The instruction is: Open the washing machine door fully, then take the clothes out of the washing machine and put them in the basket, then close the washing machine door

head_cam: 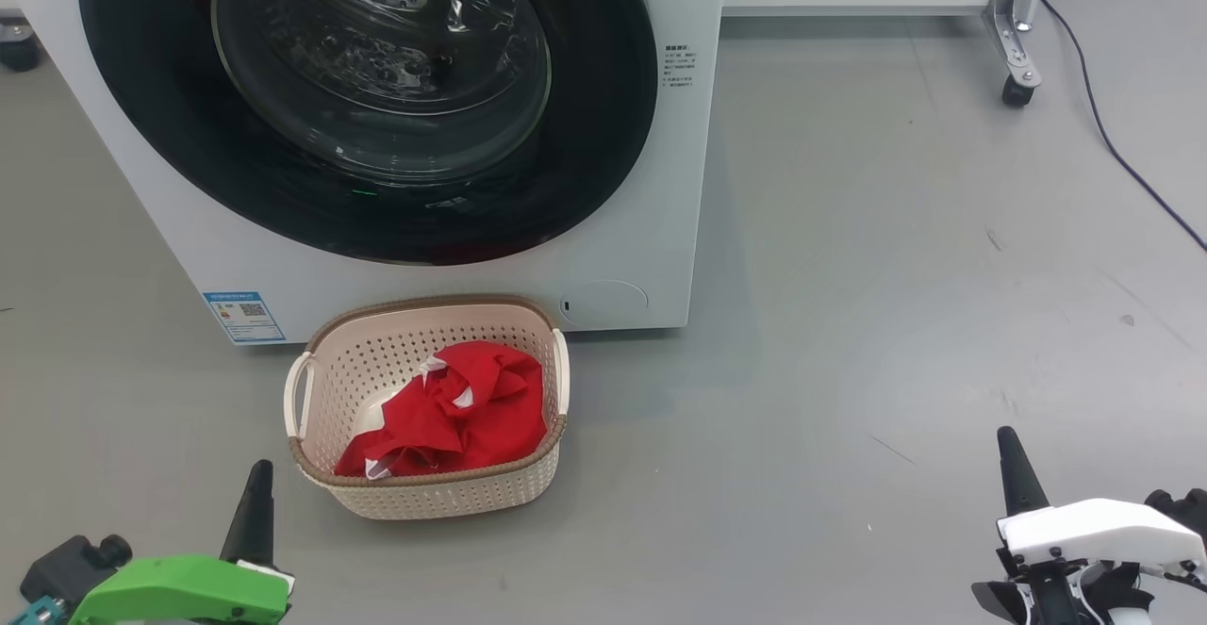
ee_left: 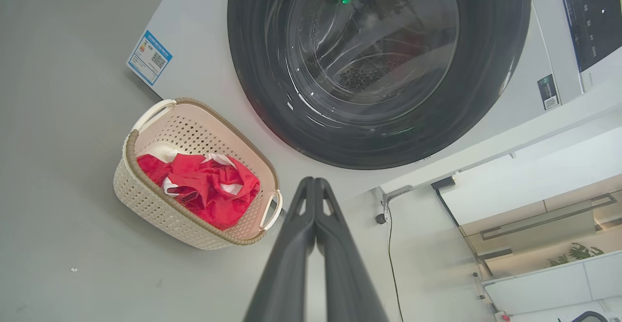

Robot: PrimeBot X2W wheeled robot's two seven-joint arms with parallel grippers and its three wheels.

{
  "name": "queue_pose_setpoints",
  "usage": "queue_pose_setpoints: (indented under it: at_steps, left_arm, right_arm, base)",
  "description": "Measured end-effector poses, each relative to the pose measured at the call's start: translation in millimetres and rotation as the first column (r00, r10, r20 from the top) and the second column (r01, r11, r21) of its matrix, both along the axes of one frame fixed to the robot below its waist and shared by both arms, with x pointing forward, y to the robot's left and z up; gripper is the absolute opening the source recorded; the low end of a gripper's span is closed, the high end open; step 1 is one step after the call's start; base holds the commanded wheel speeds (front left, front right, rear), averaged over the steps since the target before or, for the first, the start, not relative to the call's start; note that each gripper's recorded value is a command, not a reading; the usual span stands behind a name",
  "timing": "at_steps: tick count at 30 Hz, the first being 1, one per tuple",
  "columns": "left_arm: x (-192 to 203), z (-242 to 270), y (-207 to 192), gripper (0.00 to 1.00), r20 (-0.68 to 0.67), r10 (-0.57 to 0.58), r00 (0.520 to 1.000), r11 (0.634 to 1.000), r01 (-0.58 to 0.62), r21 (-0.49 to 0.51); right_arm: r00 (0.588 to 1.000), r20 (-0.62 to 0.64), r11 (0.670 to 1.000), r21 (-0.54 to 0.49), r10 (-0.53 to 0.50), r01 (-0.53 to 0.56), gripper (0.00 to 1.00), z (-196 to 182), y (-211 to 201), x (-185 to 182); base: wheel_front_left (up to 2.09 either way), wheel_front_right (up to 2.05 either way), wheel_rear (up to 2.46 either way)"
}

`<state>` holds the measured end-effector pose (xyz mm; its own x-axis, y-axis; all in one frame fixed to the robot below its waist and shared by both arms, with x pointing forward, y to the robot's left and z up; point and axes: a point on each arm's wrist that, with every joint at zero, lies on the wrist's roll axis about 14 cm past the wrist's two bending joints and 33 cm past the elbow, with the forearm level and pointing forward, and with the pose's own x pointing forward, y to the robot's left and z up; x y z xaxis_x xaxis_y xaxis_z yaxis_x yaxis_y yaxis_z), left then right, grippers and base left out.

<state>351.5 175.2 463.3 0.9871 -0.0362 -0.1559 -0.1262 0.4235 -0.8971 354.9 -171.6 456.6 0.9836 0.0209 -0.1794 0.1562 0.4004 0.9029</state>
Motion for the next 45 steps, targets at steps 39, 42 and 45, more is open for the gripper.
queue_pose_setpoints:
  at_steps: [39,42,45]
  left_arm:
    - [21,11,12,0.0,0.022,0.075,0.997,0.902,-0.058,-0.427]
    - [21,11,12,0.0,0.021,0.076,0.997,0.902,-0.059,-0.428]
    - [21,11,12,0.0,0.021,0.076,0.997,0.902,-0.059,-0.428]
  right_arm:
    - [0.991,0.059,0.908,0.411,-0.122,0.087,0.0,22,-31,19]
    - [0.991,0.059,0.908,0.411,-0.122,0.087,0.0,22,-31,19]
    - [0.991,0.058,0.907,0.411,-0.122,0.088,0.0,21,-31,19]
  base:
    - [0.0,0.0,0.0]
    - [0.0,0.0,0.0]
    - [0.0,0.0,0.0]
